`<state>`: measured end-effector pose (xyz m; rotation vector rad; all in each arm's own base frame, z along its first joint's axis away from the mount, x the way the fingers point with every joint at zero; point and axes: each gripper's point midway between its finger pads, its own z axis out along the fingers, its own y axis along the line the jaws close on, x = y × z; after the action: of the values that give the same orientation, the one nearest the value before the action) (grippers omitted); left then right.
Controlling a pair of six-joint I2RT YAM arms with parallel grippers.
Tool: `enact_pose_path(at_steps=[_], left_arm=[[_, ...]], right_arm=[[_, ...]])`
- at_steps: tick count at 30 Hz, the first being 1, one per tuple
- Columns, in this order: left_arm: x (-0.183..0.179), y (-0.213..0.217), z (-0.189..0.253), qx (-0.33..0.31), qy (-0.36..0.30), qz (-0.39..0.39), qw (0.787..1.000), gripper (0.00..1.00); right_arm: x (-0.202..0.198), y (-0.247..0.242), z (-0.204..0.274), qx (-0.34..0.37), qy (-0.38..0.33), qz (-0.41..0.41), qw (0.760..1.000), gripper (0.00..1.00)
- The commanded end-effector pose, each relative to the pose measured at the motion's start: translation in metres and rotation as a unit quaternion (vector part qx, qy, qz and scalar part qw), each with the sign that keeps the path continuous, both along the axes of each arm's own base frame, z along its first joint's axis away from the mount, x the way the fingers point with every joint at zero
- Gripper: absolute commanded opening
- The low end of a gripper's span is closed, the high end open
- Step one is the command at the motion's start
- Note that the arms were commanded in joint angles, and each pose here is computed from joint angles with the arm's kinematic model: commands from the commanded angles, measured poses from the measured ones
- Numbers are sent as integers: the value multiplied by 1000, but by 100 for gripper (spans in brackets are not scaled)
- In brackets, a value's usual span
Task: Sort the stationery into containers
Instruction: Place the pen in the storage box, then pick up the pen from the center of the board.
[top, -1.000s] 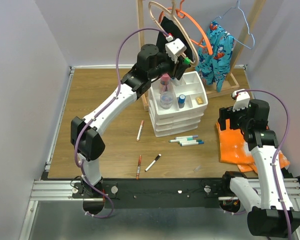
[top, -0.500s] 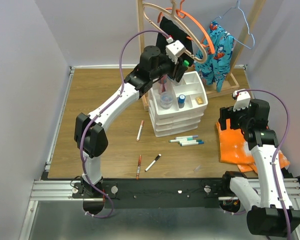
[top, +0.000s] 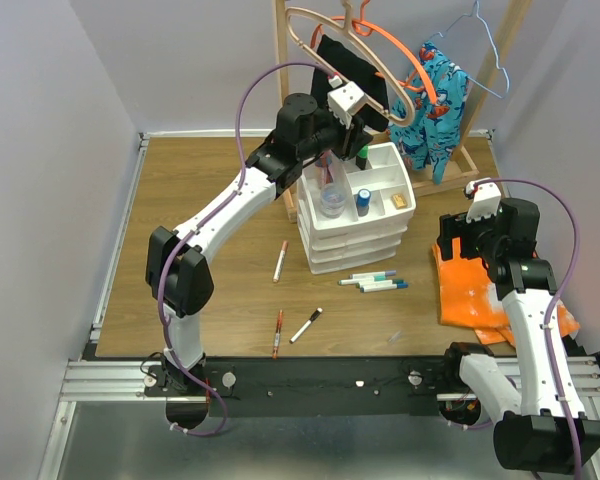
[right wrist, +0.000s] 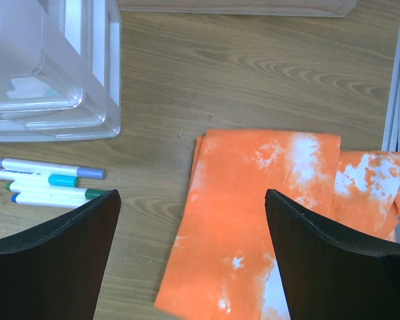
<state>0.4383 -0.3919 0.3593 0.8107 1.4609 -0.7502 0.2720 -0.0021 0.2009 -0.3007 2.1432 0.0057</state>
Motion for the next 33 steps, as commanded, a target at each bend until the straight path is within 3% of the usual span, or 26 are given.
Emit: enact_pose_path(at_steps=[1, 25, 33], left_arm=[[-2, 10, 5, 4, 3, 13, 1000, 49], [-38, -19, 49, -15, -47, -47, 998, 56], [-77, -18, 109, -50, -78, -80, 993, 57]], right_arm=[[3, -5, 8, -3, -18, -11, 1000, 97], [1, -5, 8, -2, -24, -11, 1000, 97], [2, -4, 9, -1, -23, -8, 1000, 97]])
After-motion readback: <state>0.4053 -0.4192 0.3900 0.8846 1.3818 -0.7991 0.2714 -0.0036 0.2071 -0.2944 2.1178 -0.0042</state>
